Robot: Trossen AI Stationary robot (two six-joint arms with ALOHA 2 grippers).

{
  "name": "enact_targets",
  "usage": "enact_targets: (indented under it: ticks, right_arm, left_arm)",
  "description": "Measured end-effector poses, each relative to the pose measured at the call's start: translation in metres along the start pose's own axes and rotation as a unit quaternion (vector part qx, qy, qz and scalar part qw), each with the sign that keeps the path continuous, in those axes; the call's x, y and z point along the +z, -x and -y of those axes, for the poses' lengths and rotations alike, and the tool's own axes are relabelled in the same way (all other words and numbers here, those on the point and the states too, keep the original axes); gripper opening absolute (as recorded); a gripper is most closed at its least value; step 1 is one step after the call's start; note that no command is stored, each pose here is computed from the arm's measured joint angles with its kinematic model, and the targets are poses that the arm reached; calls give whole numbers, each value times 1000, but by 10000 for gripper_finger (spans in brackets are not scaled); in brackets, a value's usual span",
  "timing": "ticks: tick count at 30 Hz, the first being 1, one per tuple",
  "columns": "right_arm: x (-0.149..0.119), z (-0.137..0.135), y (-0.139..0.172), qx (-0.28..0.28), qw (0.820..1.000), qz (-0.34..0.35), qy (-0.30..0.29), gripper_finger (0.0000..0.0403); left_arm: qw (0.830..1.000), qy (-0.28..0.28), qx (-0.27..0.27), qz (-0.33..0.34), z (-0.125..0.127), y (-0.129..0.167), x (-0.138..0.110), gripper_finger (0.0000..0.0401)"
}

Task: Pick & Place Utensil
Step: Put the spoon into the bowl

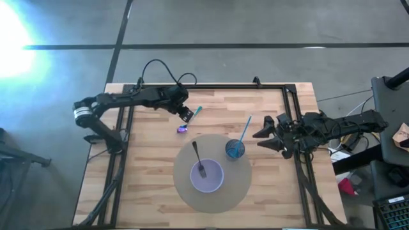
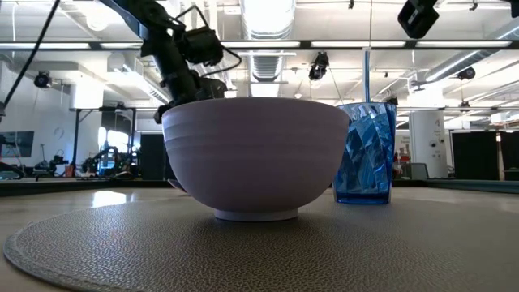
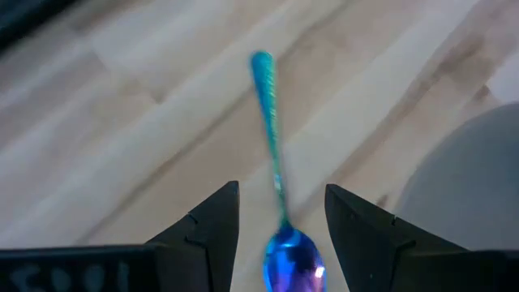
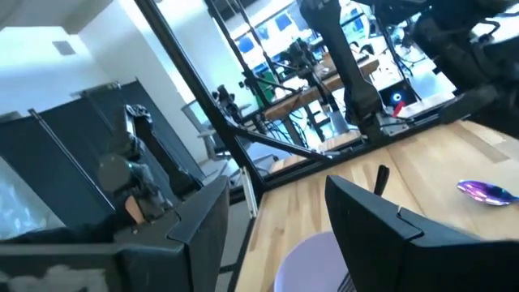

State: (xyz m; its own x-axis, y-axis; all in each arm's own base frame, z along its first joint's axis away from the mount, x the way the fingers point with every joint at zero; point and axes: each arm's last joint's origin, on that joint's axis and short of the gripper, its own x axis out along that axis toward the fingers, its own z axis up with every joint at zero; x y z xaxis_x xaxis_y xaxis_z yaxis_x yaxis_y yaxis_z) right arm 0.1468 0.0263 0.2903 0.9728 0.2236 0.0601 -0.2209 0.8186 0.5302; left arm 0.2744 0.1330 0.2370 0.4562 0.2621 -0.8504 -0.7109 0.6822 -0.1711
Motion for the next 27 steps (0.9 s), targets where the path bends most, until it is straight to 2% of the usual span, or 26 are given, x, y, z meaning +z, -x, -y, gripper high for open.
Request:
enact_targets:
  ticks: [5, 27]
  right_arm:
    - [3, -2, 0, 9, 1000, 14, 9, 201]
    - [16, -11, 2, 52, 994, 86, 32, 201]
  left_arm:
    - [999, 1, -31, -34, 2, -14, -1, 175]
    - [996, 4, -9, -92, 2, -52, -11, 175]
